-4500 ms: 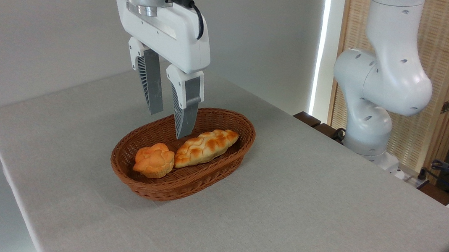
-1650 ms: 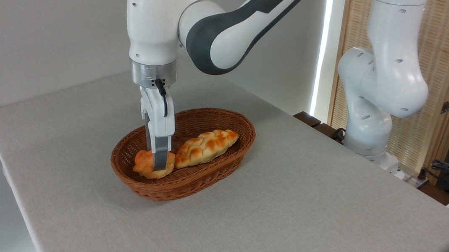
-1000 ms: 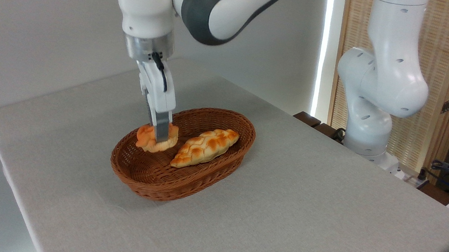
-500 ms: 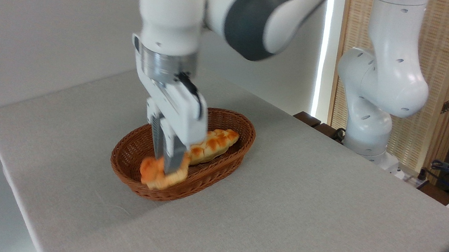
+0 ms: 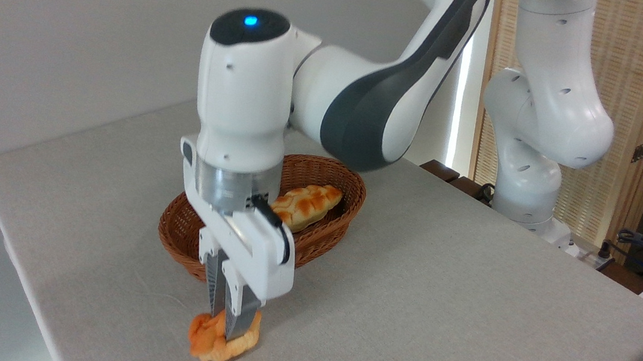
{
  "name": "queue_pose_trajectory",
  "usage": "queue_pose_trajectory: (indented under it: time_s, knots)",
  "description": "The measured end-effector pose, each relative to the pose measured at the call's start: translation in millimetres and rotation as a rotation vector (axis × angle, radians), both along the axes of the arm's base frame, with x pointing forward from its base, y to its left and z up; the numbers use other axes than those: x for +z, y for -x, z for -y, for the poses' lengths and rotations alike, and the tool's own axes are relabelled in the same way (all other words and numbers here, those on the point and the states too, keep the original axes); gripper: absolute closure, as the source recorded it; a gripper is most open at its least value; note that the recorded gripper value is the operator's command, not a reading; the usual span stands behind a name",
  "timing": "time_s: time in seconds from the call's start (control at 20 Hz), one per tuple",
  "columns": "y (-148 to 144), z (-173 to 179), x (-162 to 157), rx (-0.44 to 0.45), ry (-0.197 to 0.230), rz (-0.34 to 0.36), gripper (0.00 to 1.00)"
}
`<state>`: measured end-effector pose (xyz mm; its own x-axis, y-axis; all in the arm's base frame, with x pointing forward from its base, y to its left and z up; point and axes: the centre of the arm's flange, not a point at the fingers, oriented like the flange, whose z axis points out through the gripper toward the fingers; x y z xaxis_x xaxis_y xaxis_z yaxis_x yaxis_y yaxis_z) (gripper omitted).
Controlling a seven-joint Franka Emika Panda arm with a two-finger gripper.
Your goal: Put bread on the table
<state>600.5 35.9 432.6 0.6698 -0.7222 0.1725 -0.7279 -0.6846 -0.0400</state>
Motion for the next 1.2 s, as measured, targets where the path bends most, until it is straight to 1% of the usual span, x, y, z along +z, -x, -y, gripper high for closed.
queue_pose_trajectory:
  time_s: [0.15,0.35,0.55,0.65,0.8,0.85,0.95,1.0,1.1,1.15,1.2]
  knots:
    - [-3,-1,-7,0.004,-0.006,-0.004,0.0]
    - [-3,-17,-1,0.029,-0.006,0.007,0.0]
    - [-5,-18,4,0.03,-0.007,0.017,0.0]
    - [-8,-18,13,0.03,-0.008,0.034,0.0]
    - [-12,-19,45,0.029,-0.003,0.079,0.0]
    - [-10,-19,62,0.024,0.008,0.068,0.0]
    - [2,-18,101,0.014,0.04,0.011,0.0]
    - [10,-12,124,0.011,0.058,-0.019,0.0]
    - [23,9,160,0.023,0.079,-0.044,0.0]
    - [29,23,174,0.03,0.084,-0.048,0.0]
    - [34,36,183,0.025,0.081,-0.053,0.0]
